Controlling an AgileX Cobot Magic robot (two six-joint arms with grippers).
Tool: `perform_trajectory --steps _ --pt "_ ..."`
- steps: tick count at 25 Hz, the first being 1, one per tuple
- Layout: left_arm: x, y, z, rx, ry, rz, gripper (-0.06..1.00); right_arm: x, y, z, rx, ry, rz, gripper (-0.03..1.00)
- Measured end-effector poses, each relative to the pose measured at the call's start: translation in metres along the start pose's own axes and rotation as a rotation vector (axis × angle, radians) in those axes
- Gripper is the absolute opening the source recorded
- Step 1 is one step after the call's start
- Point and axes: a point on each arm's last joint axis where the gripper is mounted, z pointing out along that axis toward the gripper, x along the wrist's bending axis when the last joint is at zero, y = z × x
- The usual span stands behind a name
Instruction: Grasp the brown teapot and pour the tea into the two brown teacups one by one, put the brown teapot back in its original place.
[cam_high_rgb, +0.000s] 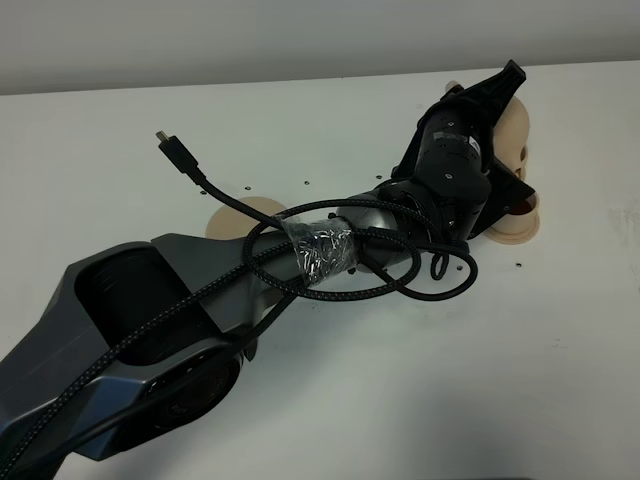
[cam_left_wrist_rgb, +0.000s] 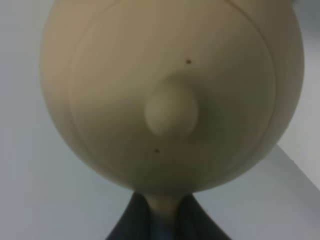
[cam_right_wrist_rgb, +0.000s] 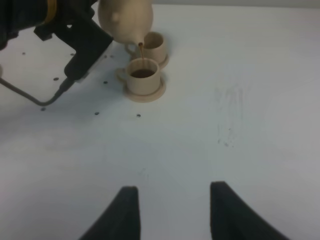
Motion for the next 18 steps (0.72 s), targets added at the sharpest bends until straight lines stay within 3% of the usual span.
perform_trajectory --steps 13,18 --pt "0.0004 0.0004 0.0 -0.004 0.005 0.005 0.13 0.0 0.0 0.0 0.0 0.0 0.0 0.33" --pt "-0.0027 -0.0001 0.0007 -0.012 -0.024 -0.047 0.13 0.0 0.0 0.0 0.0 0.0 0.0 0.33"
